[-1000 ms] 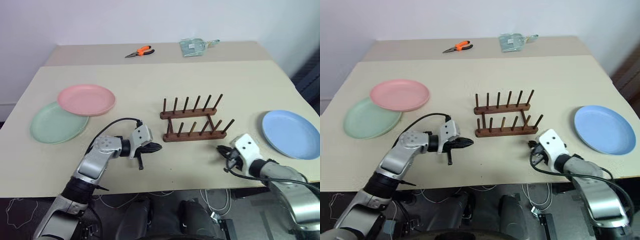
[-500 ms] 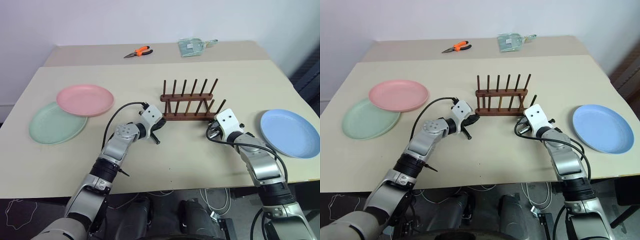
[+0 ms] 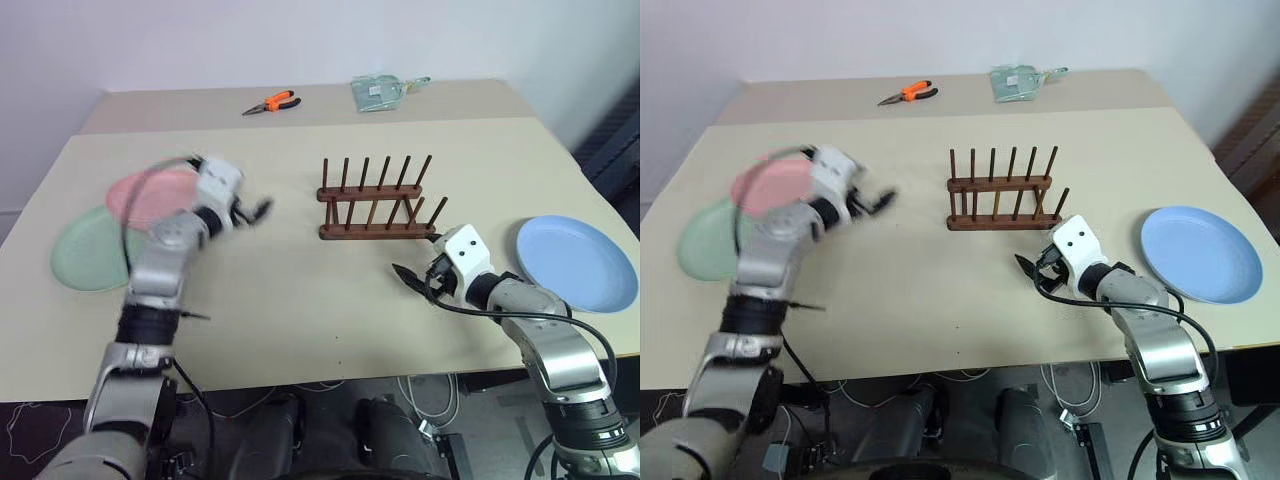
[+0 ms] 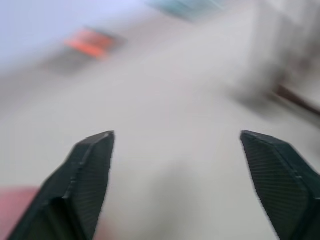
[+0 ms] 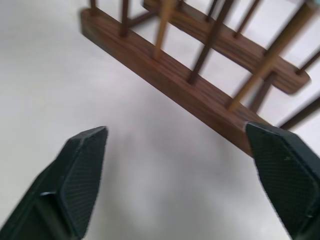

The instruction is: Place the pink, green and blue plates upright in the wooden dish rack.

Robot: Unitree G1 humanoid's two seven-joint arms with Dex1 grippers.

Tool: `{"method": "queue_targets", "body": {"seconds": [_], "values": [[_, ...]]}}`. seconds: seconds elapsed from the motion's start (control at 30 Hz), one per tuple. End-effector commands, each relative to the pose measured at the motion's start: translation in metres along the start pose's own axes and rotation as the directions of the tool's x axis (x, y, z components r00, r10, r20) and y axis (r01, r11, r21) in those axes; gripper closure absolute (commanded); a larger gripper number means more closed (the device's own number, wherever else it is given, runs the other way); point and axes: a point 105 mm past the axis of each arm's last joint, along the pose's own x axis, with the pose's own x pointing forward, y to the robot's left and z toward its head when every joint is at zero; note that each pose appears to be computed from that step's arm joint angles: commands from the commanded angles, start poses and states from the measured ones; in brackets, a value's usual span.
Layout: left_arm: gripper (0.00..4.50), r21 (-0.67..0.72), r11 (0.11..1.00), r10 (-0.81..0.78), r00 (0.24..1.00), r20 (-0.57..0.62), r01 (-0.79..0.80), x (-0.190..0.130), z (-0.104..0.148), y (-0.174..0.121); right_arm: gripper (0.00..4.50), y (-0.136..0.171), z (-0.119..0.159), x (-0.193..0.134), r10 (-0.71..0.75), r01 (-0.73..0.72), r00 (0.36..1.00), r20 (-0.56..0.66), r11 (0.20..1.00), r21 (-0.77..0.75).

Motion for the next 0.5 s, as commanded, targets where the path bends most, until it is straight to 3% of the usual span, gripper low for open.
{"method": "queue_targets", "body": {"seconds": [0.03,0.13,0.2,0.33,0.43,0.5], "values": [[0.61,-0.014,0.888,0.459,0.888,-0.031,-0.46,-0.031,0.009,0.092,0.0,0.002,0.009,0.003,0.03,-0.029,0.999,0.031,0.999,-0.015],[0.61,-0.105,0.789,0.601,0.796,-0.073,-0.605,-0.059,0.011,0.117,0.0,0.006,0.014,0.005,0.081,-0.082,0.995,0.05,0.996,0.02],[0.61,-0.187,0.728,0.64,0.752,-0.158,-0.659,-0.075,-0.001,0.12,0.0,0.007,0.015,0.008,0.093,-0.094,0.994,0.052,0.996,0.009],[0.61,-0.357,0.672,0.572,0.761,-0.307,-0.649,-0.085,-0.03,0.099,0.0,0.001,0.013,0.015,0.064,-0.063,0.997,0.039,0.998,-0.028],[0.61,-0.475,0.558,0.542,0.732,-0.413,-0.681,-0.094,-0.051,0.089,0.0,0.001,0.013,0.018,0.065,-0.063,0.997,0.042,0.997,-0.044],[0.61,-0.517,0.532,0.506,0.741,-0.44,-0.671,-0.094,-0.059,0.082,0.0,0.0,0.014,0.019,0.062,-0.06,0.997,0.044,0.997,-0.055]]}}
